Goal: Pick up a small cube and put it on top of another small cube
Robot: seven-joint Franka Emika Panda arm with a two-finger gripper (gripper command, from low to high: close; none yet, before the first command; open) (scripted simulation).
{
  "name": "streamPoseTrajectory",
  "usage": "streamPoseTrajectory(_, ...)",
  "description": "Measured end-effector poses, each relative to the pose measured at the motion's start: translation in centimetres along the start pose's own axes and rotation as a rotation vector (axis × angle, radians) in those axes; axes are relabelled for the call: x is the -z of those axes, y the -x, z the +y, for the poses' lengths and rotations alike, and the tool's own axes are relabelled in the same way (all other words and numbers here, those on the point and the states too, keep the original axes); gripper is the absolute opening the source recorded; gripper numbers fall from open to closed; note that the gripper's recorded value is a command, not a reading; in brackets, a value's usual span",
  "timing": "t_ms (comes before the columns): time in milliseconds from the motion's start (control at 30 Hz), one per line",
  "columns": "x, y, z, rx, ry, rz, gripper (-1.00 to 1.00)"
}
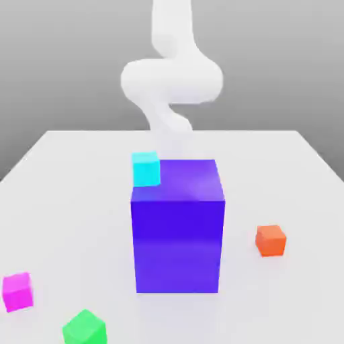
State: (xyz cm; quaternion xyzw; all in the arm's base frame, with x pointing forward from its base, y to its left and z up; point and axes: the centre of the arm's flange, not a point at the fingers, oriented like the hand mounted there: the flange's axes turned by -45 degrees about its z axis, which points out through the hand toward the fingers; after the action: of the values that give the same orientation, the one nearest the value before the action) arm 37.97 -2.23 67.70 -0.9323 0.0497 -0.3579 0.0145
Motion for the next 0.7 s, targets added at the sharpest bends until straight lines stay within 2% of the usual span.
streamPoseTrajectory(333,-17.9,3.5,10.7,-0.379,0.099,-0.25,0.0)
streamPoseTrajectory(700,-32.1,16.6,24.3,-0.815,0.301,-0.483,0.0)
